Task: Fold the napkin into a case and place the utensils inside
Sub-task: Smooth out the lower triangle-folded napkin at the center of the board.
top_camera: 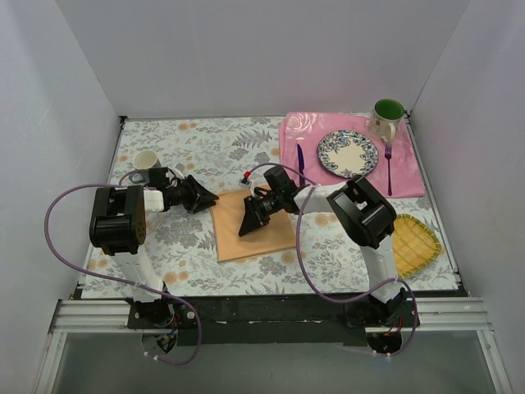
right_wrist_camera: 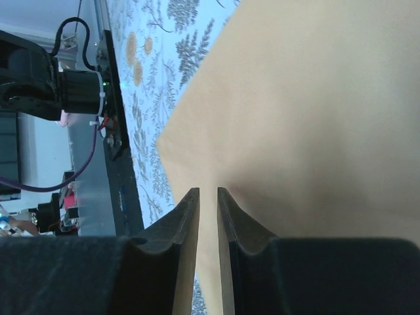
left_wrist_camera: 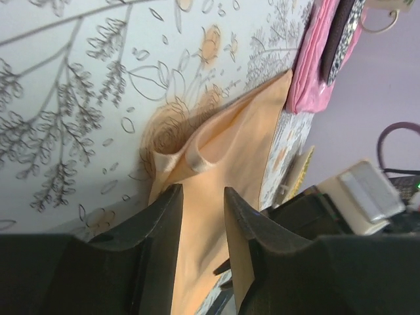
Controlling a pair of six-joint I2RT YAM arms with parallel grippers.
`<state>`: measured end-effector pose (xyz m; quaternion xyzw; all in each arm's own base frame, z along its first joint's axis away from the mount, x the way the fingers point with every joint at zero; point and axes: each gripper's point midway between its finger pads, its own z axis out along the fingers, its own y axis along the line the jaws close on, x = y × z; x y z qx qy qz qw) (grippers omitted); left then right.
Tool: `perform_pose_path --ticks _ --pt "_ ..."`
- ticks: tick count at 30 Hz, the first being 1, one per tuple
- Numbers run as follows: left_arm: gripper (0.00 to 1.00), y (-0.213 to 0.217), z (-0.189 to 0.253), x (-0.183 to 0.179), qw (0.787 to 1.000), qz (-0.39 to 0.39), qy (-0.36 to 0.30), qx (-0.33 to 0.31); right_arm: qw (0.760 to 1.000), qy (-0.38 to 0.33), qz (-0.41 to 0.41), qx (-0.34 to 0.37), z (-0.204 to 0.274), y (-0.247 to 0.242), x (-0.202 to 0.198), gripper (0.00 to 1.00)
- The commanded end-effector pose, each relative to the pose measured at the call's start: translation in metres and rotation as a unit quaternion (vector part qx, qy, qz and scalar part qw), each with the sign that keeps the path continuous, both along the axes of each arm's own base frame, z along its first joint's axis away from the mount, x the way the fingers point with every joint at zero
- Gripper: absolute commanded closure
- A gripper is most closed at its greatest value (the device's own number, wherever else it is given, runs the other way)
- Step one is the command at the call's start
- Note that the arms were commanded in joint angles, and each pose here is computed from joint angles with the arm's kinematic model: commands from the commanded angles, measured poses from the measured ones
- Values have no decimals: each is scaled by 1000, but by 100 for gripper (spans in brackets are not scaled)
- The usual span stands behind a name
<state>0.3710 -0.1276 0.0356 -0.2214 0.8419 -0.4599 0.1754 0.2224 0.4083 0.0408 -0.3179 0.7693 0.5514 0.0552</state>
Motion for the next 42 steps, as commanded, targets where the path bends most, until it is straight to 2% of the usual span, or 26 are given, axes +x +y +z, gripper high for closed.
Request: perform_pose_path --ticks 1,5,9,11,15,20,28,33,37,41,42 --pt "68 -2 40 -2 996 -54 -76 14 994 -85 7 68 66 5 26 74" --pt "66 -4 63 -2 990 -77 -119 19 992 -116 0 40 63 -8 57 74" --pt "57 3 63 1 991 -64 -109 52 992 -129 -8 -14 42 -25 77 74" --pt "50 10 61 4 991 -46 -101 74 991 -128 -10 -28 30 -29 84 74" --pt "45 22 45 9 991 -17 -72 112 991 -126 -1 -45 14 -34 83 75" --pt "45 23 31 12 992 -16 -52 112 993 -101 3 -63 -9 -42 71 75" --pt "46 27 1 22 992 -11 -21 124 994 -86 32 -60 -19 -35 42 75" --pt "50 19 4 32 995 -27 -36 91 994 -87 30 -62 -23 -34 42 75" --pt "60 11 7 29 996 -54 -39 66 994 -88 28 -66 -22 -36 45 75" --pt "62 6 16 21 995 -73 -48 47 994 -91 25 -63 -18 -35 50 75" --pt "59 5 20 20 995 -75 -54 44 994 -89 25 -63 -18 -35 49 75"
